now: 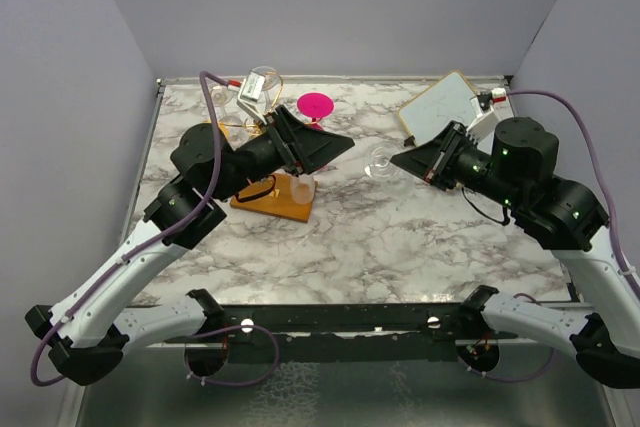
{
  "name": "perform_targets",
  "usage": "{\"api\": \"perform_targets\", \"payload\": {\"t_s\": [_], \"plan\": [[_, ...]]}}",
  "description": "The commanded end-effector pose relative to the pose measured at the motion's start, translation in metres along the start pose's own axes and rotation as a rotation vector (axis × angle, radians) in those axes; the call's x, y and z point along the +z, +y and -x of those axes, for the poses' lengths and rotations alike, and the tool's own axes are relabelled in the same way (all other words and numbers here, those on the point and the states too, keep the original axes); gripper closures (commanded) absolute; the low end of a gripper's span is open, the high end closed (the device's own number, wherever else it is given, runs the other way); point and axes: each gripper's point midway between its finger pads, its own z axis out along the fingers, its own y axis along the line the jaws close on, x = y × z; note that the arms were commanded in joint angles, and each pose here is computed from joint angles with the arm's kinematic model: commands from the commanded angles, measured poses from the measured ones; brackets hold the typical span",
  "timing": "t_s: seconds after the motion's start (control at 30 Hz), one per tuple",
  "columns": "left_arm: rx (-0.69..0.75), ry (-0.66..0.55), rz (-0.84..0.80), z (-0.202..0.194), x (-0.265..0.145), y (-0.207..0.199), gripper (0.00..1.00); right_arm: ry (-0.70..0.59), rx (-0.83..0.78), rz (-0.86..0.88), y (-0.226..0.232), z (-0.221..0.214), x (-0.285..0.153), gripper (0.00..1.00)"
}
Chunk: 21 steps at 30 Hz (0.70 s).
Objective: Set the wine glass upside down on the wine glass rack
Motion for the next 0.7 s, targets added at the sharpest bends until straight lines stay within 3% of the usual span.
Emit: {"api": "perform_targets", "payload": {"t_s": [0.0, 0.43, 0.67], "plan": [[-0.131, 0.04, 0.124, -0.014, -0.002, 0.024, 0.3, -0.047, -0.081, 0.194, 0.038, 0.011, -0.018, 0.99], [-0.206, 0.21, 0.131, -0.059, -0.002, 0.047, 0.31, 0.062, -0.015, 0.355, 0.046, -0.022, -0.019, 0.99], [-0.236, 0.27, 0.058, -0.071, -0.005, 0.038, 0.49, 0.092, 0.021, 0.38, 0.046, -0.029, -0.013, 0.99]]}}
